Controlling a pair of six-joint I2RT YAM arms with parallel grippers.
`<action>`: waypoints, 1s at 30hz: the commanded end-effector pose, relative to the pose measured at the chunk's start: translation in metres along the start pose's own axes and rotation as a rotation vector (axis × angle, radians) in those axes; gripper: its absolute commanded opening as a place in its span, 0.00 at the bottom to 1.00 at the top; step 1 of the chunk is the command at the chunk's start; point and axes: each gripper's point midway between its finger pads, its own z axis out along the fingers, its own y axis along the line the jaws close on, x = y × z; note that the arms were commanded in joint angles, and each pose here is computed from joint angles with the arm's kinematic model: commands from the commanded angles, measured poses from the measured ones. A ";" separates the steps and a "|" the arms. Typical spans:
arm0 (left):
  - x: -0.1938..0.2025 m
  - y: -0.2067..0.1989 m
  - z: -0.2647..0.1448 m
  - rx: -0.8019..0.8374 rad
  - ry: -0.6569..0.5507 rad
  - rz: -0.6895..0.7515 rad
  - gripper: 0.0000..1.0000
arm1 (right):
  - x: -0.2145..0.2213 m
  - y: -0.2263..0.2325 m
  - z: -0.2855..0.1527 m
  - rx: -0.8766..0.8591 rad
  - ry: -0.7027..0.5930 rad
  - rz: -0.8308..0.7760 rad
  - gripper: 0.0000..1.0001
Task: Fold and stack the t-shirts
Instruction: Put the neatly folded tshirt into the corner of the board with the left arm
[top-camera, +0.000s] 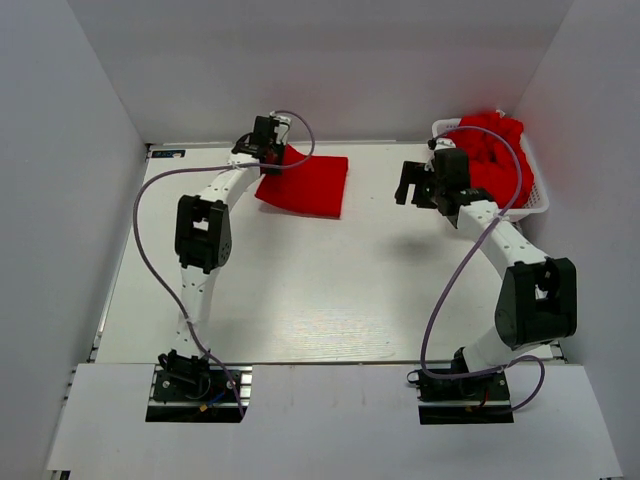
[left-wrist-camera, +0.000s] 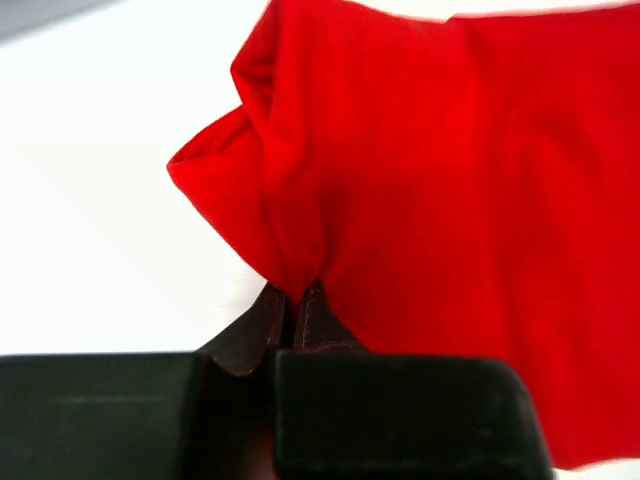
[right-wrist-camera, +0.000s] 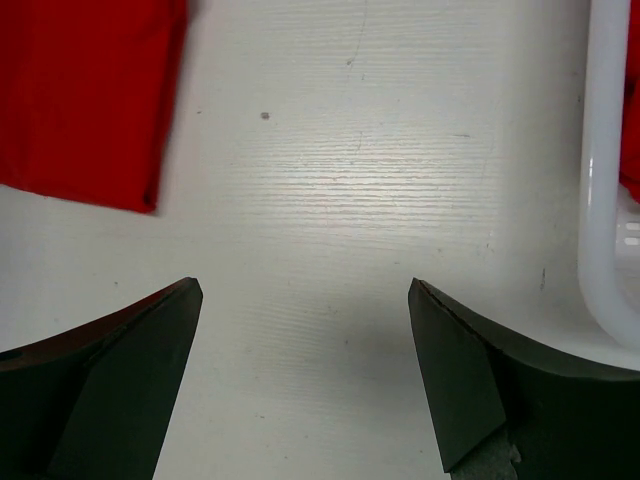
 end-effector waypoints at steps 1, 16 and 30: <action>-0.061 0.049 -0.066 -0.149 -0.130 0.047 0.00 | -0.020 -0.002 -0.012 0.017 -0.081 0.006 0.90; -0.070 0.215 -0.089 -0.516 -0.137 0.085 0.00 | -0.049 0.014 -0.018 -0.040 -0.125 0.051 0.90; -0.051 0.311 -0.085 -0.674 -0.114 0.103 0.00 | -0.048 0.023 0.005 -0.065 -0.053 0.075 0.90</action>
